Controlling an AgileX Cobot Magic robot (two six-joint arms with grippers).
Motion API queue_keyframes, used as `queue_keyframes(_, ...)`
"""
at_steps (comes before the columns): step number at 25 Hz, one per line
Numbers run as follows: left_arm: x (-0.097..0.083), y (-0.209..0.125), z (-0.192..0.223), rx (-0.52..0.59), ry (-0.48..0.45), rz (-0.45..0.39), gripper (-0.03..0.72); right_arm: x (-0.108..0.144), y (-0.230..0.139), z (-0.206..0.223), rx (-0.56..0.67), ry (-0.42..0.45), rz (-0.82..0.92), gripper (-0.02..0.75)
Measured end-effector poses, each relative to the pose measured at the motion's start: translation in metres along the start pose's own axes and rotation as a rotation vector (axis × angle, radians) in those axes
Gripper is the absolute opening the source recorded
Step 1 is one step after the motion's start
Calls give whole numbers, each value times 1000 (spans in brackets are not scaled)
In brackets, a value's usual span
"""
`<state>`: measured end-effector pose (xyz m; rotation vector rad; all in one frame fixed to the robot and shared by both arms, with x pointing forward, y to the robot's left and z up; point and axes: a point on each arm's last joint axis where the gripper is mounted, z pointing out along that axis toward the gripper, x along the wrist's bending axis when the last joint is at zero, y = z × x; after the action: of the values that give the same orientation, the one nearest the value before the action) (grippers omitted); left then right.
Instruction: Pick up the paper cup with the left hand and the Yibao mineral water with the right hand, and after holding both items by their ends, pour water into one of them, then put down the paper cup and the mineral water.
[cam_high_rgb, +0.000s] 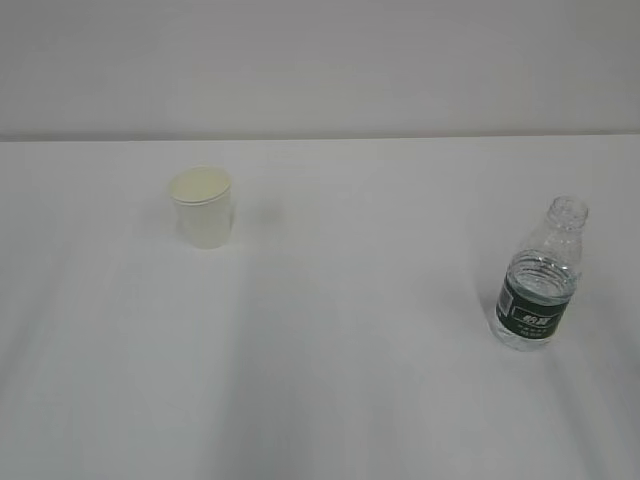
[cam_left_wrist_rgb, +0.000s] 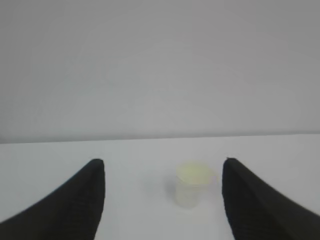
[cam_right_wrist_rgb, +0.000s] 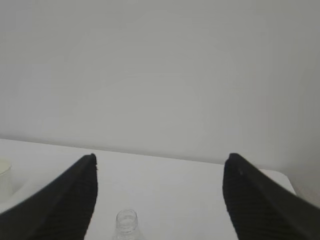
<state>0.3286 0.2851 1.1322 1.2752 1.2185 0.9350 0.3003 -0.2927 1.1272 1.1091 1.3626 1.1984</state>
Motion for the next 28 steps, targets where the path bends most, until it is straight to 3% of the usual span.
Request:
queue_keyframes(4, -4, -5, 25, 69, -55, 16, 529, 0, 3, 6, -17, 2, 1, 589)
queue_keyframes(11, -11, -4, 51, 29, -97, 73, 529, 1, -3, 10, -18, 4, 5, 589)
queue_keyframes(28, -5, -56, 74, 75, -58, 16, 529, 5, -28, 28, 77, 25, 68, 589)
